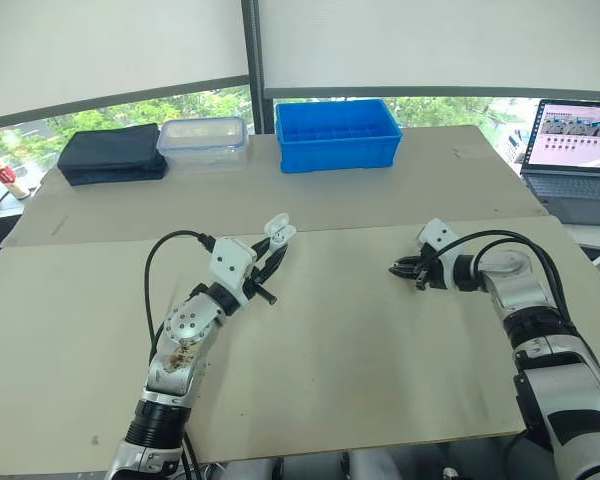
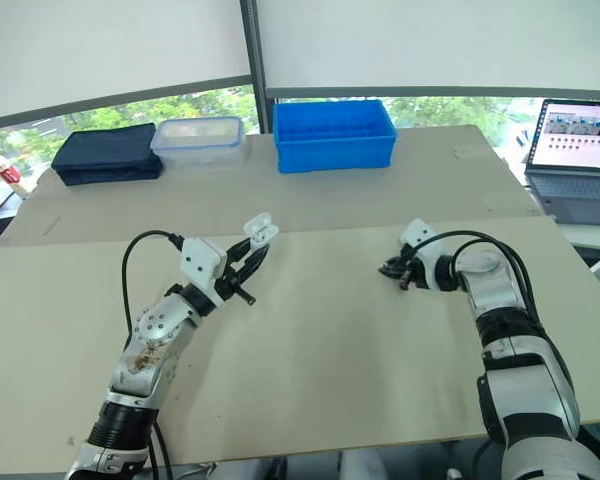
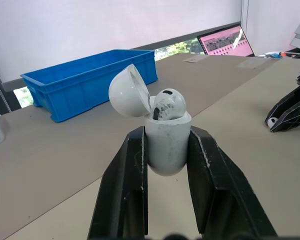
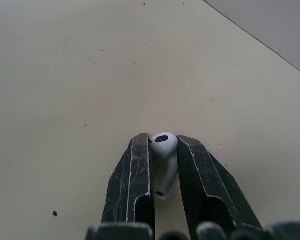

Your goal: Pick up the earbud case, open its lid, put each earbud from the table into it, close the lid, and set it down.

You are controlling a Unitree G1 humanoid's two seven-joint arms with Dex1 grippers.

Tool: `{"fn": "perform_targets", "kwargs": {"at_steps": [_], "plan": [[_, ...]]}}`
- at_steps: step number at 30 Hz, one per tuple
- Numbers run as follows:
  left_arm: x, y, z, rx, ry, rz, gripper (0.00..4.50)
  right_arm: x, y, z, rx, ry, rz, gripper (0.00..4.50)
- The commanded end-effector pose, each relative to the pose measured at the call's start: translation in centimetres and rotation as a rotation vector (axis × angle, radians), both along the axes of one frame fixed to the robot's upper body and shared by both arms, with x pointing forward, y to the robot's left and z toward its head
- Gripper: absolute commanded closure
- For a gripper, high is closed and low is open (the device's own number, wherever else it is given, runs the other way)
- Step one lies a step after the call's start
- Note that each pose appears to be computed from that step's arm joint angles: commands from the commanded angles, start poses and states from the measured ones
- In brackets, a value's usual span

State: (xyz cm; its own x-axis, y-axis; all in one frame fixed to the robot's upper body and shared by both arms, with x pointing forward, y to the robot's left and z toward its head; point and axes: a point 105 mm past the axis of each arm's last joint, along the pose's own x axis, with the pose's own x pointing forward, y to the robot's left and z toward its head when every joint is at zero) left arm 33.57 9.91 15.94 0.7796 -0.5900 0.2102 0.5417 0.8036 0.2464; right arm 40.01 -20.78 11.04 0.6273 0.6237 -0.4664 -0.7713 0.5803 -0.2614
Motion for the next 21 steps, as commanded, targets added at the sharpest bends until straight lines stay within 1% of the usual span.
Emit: {"fn": "perform_targets", "kwargs": {"at_steps": [1, 3, 6, 7, 10, 13, 17, 21], "plan": [[0.0, -0.7, 1.6, -0.010, -0.064, -0.011, 3.91, -1.1, -2.1, 1.7, -0.045, 0.007, 0.037, 4.17], [0.0, -0.8, 1.5, -0.014, -0.066, -0.008, 3.91, -2.5, -3.6, 1.7, -0.131, 0.051, 0.083, 4.17], [0.1, -0.5, 1.3, -0.021, -0.066, 0.005, 3.91, -5.4, -7.0, 1.9, -0.330, 0.148, 0.152, 4.17], [0.1, -0.5, 1.3, -0.022, -0.066, 0.007, 3.91, -6.0, -7.7, 2.0, -0.370, 0.170, 0.163, 4.17], [0.0, -0.2, 0.9, -0.022, -0.062, 0.019, 3.91, -9.5, -12.0, 1.5, -0.593, 0.331, 0.195, 4.17], [0.1, 0.1, 0.8, -0.023, -0.065, 0.029, 3.91, -12.0, -14.6, 1.0, -0.700, 0.451, 0.214, 4.17], [0.2, 0.3, 0.8, -0.022, -0.066, 0.042, 3.91, -12.9, -15.5, 0.0, -0.743, 0.487, 0.209, 4.17], [0.1, 0.4, 0.8, -0.021, -0.067, 0.045, 3.91, -12.8, -15.2, -1.1, -0.712, 0.471, 0.187, 4.17]]}}
